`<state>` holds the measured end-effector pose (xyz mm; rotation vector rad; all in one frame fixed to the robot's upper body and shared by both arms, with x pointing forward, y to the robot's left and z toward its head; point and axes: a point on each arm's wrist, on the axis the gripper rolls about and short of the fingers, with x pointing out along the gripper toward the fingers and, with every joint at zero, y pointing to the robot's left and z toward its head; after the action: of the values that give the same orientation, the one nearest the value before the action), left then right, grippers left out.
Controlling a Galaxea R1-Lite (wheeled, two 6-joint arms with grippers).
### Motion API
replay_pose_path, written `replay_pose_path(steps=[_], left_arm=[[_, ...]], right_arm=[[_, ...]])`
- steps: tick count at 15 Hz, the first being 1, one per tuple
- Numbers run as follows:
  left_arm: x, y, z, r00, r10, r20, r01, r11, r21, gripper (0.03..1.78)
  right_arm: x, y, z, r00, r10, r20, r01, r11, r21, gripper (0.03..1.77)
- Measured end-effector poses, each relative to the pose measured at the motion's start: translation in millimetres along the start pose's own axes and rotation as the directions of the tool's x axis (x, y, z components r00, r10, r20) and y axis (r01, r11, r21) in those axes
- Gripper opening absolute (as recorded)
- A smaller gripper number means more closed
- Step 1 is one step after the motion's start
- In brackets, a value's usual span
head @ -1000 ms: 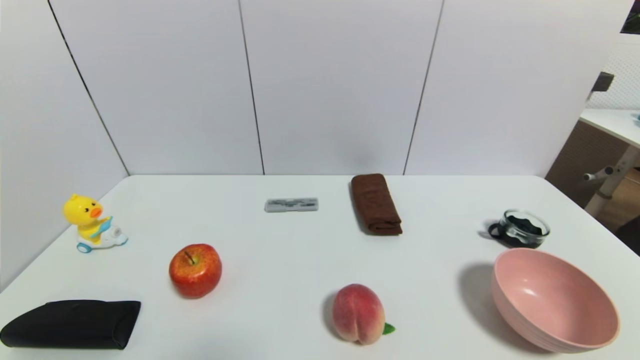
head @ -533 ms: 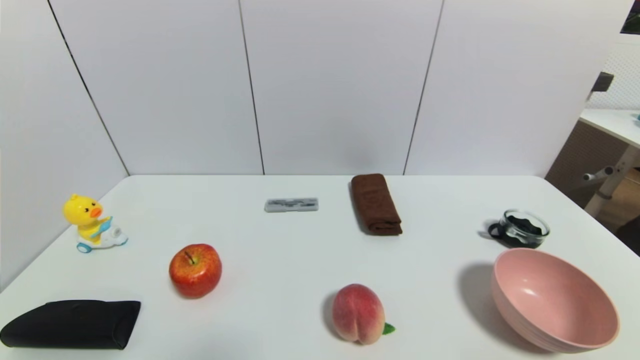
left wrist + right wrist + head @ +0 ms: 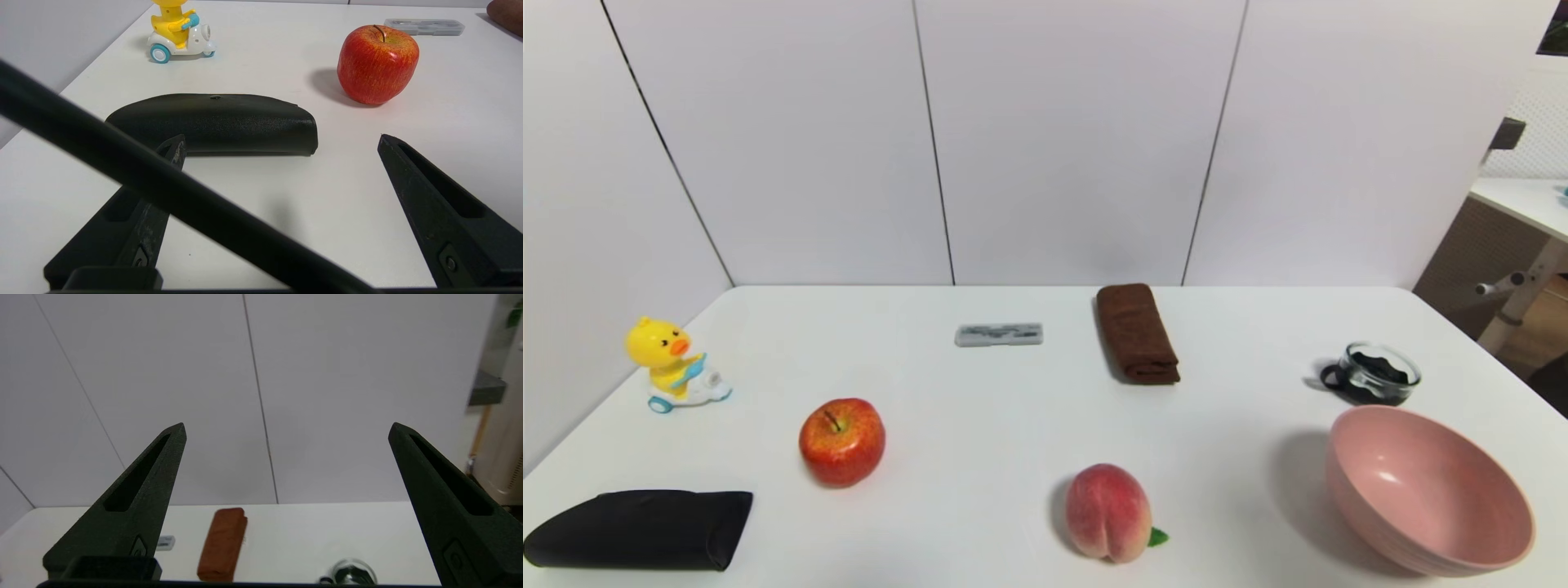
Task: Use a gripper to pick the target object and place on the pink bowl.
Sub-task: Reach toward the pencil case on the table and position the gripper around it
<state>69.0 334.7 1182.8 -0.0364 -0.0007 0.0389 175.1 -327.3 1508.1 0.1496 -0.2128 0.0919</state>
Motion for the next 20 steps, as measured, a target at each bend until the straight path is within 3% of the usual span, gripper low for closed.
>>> replay_pose_path(steps=[4,8,11,15,18,20], left_arm=[[0,0,0,1.000,0.000,0.000,0.000,1.000,0.000,1.69],[0,0,0,1.000,0.000,0.000,0.000,1.000,0.000,1.69],[0,0,0,1.000,0.000,0.000,0.000,1.000,0.000,1.69],[0,0,0,1.000,0.000,0.000,0.000,1.000,0.000,1.69],[0,0,0,1.000,0.001,0.000,-0.001,1.000,0.000,1.69],[0,0,0,1.000,0.000,0.000,0.000,1.000,0.000,1.69]], right_arm=[[80,26,9,0.989,0.146,-0.037,-0.146,0.989,-0.008,1.71],[158,72,-24,0.948,0.291,-0.127,-0.293,0.956,0.004,1.71],[211,116,-79,0.894,0.380,-0.238,-0.385,0.922,0.026,1.71],[262,168,-178,0.806,0.457,-0.376,-0.477,0.878,0.046,1.71],[280,192,-241,0.731,0.525,-0.437,-0.564,0.825,0.048,1.71],[290,200,-278,0.686,0.584,-0.435,-0.636,0.771,0.034,1.71]])
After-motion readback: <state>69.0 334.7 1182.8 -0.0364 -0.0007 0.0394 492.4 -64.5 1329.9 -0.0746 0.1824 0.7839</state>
